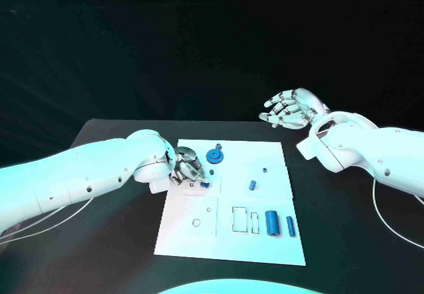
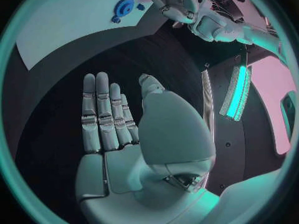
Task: Assemble the parts on the task board
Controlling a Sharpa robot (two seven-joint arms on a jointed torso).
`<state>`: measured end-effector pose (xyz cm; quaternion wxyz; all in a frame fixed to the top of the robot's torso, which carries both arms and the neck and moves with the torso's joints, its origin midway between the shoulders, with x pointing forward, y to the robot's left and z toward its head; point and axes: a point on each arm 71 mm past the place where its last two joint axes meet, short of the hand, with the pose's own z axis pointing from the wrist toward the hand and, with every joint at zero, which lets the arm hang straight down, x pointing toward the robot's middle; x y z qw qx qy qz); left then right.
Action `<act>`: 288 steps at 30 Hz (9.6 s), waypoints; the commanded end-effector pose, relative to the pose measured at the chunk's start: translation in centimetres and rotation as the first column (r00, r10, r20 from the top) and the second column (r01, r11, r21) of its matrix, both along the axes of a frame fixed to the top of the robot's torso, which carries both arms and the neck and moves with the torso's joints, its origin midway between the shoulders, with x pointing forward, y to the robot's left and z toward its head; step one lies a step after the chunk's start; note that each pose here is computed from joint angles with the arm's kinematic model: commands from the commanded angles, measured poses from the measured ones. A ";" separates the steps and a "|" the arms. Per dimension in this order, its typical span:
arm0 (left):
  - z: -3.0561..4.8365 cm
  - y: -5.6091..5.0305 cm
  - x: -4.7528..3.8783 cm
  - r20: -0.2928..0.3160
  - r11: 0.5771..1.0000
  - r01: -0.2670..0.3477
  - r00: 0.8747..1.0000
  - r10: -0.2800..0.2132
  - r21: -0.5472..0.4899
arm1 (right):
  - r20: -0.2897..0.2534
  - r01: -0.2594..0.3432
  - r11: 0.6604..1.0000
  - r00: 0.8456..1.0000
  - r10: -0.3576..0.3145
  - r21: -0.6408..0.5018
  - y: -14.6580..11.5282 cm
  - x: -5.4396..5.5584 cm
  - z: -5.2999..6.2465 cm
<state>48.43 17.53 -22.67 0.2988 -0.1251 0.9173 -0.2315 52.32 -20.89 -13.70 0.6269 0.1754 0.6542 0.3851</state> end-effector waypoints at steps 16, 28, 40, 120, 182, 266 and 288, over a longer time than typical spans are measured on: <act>1.45 0.7 -1.07 0.142 1.000 -0.005 0.990 0.005 -0.001 | 0.001 0.001 1.000 1.000 -0.001 -0.006 -0.3 0.0 -0.1; 1.68 0.1 -0.81 0.250 0.996 0.011 0.968 -0.034 0.090 | 0.000 0.002 1.000 1.000 -0.002 -0.006 -0.4 0.0 -0.2; 0.93 -0.8 -0.85 0.246 0.990 0.047 0.966 -0.080 0.135 | -0.003 -0.001 1.000 1.000 0.001 -0.006 -0.2 0.0 -0.4; -0.75 -0.9 -0.91 0.161 0.985 0.073 0.982 -0.099 0.156 | -0.008 -0.008 1.000 1.000 0.008 -0.005 -0.1 -0.2 -0.7; -0.82 -0.7 -0.51 0.168 0.987 0.057 0.982 -0.083 0.153 | -0.001 -0.012 1.000 1.000 0.012 -0.003 -0.2 -0.2 -0.6; 3.56 2.5 8.12 0.160 0.979 -0.080 0.986 0.049 0.190 | -0.030 -0.010 1.000 0.999 0.011 0.020 -0.2 -0.2 -0.9; 2.45 2.2 8.32 0.122 0.979 -0.066 0.992 0.042 0.195 | -0.030 -0.013 1.000 0.999 0.014 0.020 -0.2 -0.2 -0.9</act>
